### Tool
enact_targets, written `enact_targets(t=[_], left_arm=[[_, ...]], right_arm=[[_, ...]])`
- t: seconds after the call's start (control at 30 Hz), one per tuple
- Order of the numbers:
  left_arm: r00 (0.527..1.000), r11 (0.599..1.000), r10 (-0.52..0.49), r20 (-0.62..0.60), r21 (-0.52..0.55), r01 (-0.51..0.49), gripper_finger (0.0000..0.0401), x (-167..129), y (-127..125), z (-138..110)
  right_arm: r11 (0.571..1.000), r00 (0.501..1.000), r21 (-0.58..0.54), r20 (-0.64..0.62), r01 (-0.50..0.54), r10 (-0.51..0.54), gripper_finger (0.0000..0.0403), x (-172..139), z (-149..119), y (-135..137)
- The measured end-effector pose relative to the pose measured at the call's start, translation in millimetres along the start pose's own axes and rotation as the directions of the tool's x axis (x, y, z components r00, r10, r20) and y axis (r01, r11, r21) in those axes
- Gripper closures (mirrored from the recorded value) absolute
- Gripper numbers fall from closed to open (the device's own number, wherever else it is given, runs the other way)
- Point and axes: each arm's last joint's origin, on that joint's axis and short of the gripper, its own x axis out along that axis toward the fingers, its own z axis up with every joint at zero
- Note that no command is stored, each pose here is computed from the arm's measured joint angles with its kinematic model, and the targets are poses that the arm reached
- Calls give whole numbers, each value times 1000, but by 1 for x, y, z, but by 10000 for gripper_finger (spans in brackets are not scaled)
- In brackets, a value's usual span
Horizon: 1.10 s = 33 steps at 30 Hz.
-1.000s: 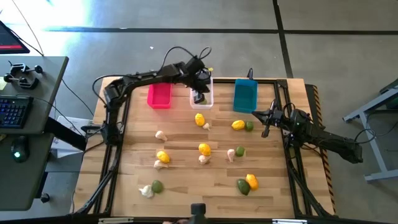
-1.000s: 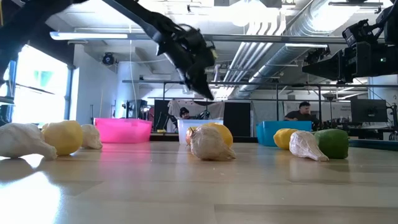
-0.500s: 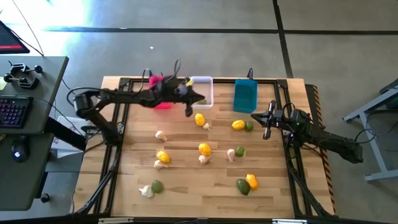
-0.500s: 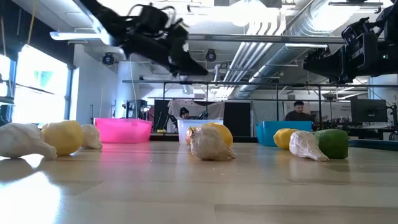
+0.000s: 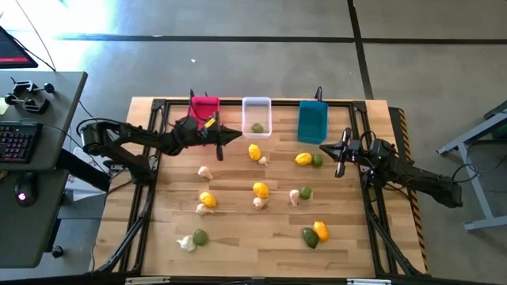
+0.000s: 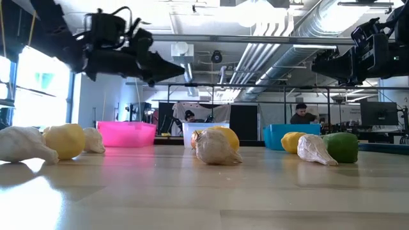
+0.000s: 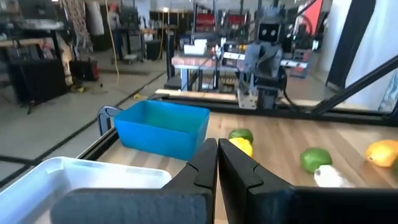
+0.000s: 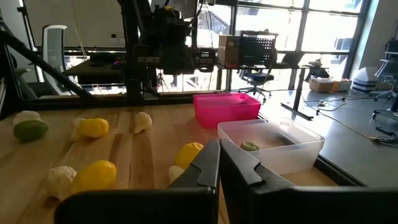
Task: Sort produce into baskets
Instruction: Put the white garlic into the blue bin
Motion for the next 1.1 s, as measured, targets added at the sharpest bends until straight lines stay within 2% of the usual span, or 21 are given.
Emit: enact_targets(t=[0.27,0.33,0.5,0.8,0.93,1.1], left_arm=[[991,999,-21,130,35,17,401,-29,-12,-11],[990,999,-26,141,38,20,401,-33,-14,-12],[992,999,-44,115,33,40,401,-39,-19,-19],[998,999,-40,54,17,39,401,-38,-19,-25],[998,999,-40,54,39,38,401,-38,-19,-25],[998,998,-40,54,51,37,401,-38,-19,-25]], right_arm=[[1000,1000,1,0,3,-3,402,0,0,0],[999,1000,33,2,3,-3,402,0,0,0],[987,995,141,63,71,-81,402,0,7,-3],[980,997,185,-27,78,-74,400,11,0,-3],[981,998,186,-36,54,-48,369,19,-1,-1],[973,993,220,-104,70,-48,288,29,-8,4]])
